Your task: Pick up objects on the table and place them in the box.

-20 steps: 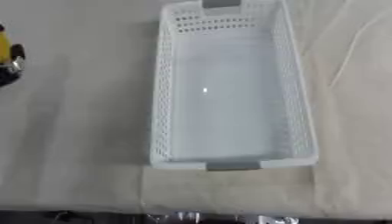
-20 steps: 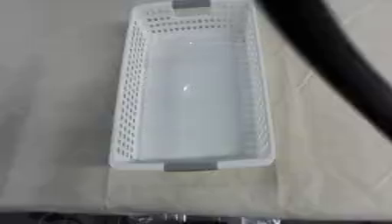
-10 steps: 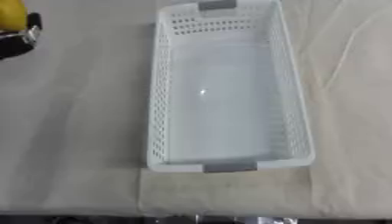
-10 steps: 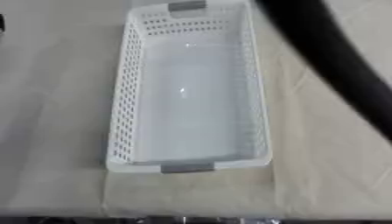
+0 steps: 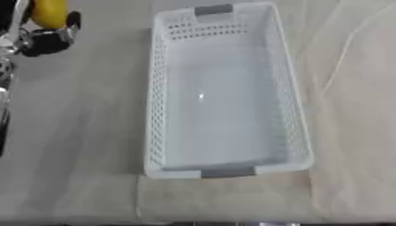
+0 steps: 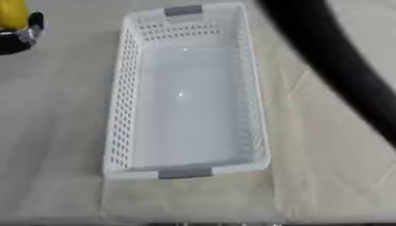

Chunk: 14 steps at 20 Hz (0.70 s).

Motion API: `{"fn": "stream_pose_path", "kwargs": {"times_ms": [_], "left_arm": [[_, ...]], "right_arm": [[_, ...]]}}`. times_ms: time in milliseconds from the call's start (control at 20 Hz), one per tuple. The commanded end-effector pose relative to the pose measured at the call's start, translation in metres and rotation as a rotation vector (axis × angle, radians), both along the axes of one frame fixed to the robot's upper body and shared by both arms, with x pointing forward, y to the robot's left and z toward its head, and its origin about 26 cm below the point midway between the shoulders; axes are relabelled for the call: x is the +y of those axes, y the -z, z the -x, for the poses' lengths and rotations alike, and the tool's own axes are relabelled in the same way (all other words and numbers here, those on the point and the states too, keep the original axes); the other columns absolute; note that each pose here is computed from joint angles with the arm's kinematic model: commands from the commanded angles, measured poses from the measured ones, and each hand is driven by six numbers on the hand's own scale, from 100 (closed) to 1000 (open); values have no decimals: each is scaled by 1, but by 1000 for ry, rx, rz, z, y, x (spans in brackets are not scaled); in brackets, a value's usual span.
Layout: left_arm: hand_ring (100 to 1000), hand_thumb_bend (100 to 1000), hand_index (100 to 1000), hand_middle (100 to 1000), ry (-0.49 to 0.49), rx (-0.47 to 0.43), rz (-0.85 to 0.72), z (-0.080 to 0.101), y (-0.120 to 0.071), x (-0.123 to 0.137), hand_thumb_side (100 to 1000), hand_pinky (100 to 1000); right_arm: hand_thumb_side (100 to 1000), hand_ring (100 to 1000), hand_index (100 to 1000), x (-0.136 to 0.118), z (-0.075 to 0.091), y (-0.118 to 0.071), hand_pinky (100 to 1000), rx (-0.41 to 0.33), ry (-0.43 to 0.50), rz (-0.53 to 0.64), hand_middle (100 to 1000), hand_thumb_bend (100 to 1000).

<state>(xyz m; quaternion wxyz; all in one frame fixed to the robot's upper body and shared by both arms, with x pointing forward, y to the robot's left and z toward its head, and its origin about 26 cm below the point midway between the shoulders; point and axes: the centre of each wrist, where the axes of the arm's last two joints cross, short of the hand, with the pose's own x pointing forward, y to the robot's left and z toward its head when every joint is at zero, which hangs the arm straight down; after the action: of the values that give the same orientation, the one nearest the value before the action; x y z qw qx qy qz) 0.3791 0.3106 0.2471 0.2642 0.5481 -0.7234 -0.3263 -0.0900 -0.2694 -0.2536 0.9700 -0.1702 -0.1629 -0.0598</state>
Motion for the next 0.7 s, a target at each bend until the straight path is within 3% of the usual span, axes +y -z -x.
{"fn": "stream_pose_path", "kwargs": {"times_ms": [50,150,200,250,300,700], "left_arm": [[155,175,588,304,23,-43,-12,0,-12,-6,168,100],[169,228,592,311,45,-48,-7,-2,-12,-14,208,100],[196,264,607,331,60,-47,-7,-3,-13,-19,280,100],[196,264,607,331,71,-43,-10,-4,-13,-24,280,100],[217,325,616,350,83,-37,-17,-6,-14,-28,360,100],[233,382,626,368,183,-24,-60,-10,-22,-62,423,100]], "right_arm": [[931,616,723,-9,10,-3,512,23,-1,18,674,100],[931,616,723,-10,9,-3,512,23,-4,18,675,100],[931,616,723,-11,9,-3,512,22,-7,19,674,100],[931,616,723,-11,8,-3,512,20,-10,19,674,100],[931,616,723,-12,8,-3,512,20,-13,20,674,100],[931,616,723,-18,7,-4,512,23,-27,28,675,100]]}}
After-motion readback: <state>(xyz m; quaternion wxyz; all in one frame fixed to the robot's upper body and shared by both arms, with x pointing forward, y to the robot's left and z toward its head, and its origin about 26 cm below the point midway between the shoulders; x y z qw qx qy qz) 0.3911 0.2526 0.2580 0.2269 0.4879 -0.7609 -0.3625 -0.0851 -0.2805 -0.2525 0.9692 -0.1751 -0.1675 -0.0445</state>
